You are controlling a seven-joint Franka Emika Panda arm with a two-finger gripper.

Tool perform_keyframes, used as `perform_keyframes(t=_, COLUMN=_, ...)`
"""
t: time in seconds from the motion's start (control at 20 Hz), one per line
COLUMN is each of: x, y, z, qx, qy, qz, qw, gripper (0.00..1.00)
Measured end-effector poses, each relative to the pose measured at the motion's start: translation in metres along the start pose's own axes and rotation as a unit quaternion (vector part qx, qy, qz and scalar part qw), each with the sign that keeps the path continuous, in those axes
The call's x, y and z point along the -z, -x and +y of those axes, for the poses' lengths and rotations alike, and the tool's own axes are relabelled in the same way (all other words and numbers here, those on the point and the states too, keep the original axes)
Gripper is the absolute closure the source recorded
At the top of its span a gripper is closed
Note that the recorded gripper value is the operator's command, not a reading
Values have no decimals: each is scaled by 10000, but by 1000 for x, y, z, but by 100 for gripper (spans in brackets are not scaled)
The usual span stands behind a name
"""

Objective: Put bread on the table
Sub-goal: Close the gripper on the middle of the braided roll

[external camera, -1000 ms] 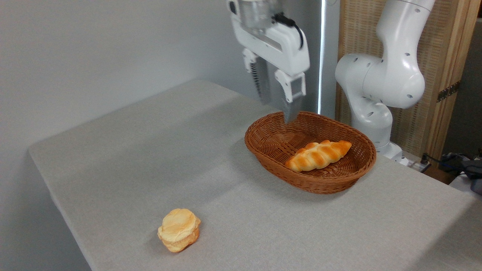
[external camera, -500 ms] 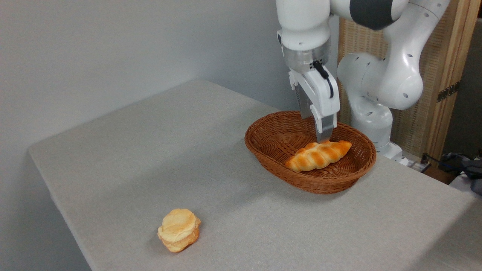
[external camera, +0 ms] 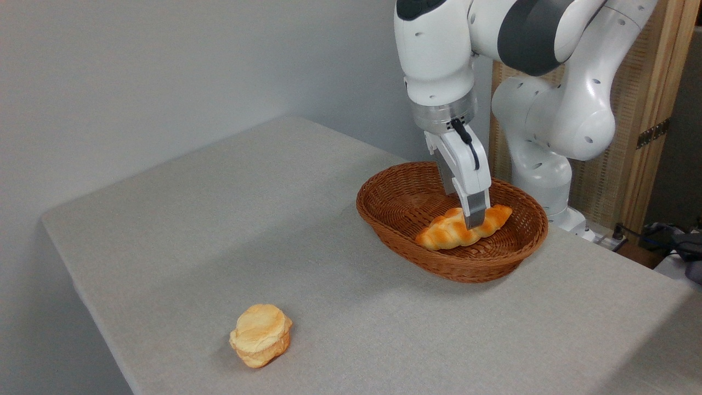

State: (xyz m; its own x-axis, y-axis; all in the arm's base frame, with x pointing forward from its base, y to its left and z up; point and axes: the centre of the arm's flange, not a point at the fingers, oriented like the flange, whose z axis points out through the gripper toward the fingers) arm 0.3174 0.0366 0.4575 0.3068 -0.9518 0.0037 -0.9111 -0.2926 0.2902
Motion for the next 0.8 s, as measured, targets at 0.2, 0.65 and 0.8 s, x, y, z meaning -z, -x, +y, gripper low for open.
perform_keyframes(t=0.2, x=-11, y=-2, z=-3, qx=-5, qy=28, qz=-18, qw=10000, gripper=0)
perform_keyframes(t=0.65, x=-32, y=-12, z=-6, qx=-108, qy=47, qz=-65, qw=9999, gripper=0)
perform_keyframes(t=0.8, x=-37, y=-14, z=-7, qx=-135, qy=28, qz=-65, qw=9999, gripper=6)
